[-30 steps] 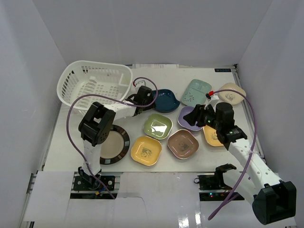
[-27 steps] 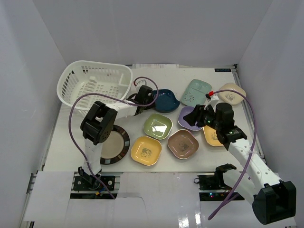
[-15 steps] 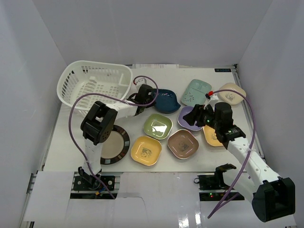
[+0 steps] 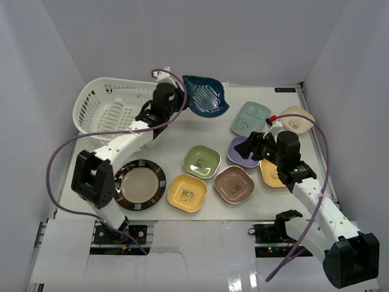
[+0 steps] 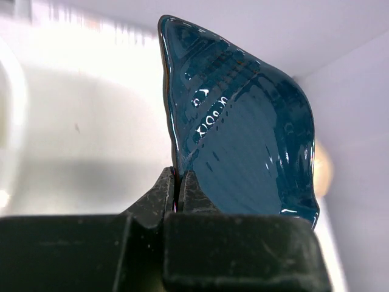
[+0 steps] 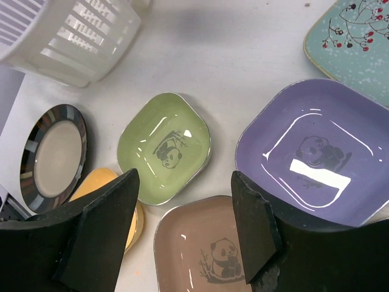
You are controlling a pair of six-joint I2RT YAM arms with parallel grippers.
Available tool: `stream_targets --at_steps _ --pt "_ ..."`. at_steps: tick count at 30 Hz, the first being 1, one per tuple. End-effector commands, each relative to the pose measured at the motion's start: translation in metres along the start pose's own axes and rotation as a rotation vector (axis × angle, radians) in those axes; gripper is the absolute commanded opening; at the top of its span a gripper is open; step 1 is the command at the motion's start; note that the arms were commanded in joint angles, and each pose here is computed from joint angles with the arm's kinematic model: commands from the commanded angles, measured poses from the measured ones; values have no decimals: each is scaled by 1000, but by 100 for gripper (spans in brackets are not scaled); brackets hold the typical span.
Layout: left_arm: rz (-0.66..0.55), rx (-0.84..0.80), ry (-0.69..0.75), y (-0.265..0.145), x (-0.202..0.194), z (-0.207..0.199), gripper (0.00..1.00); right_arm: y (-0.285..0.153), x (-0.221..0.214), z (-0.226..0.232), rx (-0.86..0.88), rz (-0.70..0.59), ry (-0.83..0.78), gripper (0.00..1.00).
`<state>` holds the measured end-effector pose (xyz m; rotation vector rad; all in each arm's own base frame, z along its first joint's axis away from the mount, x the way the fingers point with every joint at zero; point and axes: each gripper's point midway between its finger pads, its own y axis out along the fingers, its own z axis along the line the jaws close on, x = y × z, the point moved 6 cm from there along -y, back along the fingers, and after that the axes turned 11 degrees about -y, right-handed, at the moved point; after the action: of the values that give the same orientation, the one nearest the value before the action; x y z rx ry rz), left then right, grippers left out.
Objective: Place the plates into the plastic bin on the countertop
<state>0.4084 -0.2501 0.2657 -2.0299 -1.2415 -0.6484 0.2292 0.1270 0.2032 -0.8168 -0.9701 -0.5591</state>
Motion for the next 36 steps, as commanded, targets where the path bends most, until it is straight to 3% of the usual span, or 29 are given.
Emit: stream_targets --at_steps 1,3,7,12,19,27,31,34,35,36 --pt "-264 -112 -81 -61 122 -22 0 -6 28 10 36 -93 -25 68" --pt "-286 -72 -105 -82 141 -1 0 -6 26 11 53 -77 -23 68" --pt "-334 156 -126 -114 161 83 0 -5 23 13 71 -67 -31 68" --pt "-379 338 -159 -141 170 150 0 -1 22 14 103 -43 -46 68" --pt "-288 509 -183 -114 149 223 0 7 9 34 162 29 -89 68" --pt "-237 566 -167 -88 142 256 0 30 -8 81 247 112 -180 68" --pt "-200 615 -157 -79 132 272 11 44 -15 109 333 148 -231 69" --pt "-180 637 -160 -77 123 281 31 57 -19 124 363 180 -254 69" --pt "-179 636 -161 -77 122 281 46 64 -25 128 370 203 -262 69" --pt "-174 636 -161 -76 121 282 53 67 -21 140 397 187 -275 69"
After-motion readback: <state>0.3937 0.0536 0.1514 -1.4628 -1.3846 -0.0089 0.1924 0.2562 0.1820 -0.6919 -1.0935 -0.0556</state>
